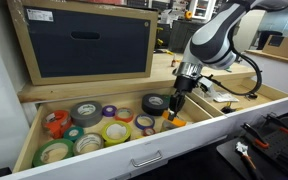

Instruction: Pick up the orange masking tape and put it inside the top left drawer

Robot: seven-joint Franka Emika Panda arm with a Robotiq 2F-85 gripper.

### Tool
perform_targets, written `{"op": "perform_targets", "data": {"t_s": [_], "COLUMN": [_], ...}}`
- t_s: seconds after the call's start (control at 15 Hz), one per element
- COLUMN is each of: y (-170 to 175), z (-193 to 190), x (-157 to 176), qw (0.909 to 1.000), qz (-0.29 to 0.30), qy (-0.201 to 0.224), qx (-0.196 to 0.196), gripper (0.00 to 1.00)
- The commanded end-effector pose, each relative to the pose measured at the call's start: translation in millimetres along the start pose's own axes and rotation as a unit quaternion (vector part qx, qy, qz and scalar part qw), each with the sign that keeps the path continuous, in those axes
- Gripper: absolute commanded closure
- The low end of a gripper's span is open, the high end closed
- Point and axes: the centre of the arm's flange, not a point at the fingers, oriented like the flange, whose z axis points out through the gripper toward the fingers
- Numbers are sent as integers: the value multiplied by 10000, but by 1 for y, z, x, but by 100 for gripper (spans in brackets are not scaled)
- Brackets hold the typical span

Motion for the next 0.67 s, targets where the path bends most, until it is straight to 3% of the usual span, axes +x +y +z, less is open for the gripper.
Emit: {"op": "perform_targets", "data": {"t_s": [0.0,0.33,0.6], "y": [-11,-4,5], "z": [-1,-34,-63], "x": [6,5,0], "qw": [9992,9984,9996], "qz": [-149,-185,-113], "qy": [150,278,79], "qx": [352,458,227], "gripper": [95,95,95]}}
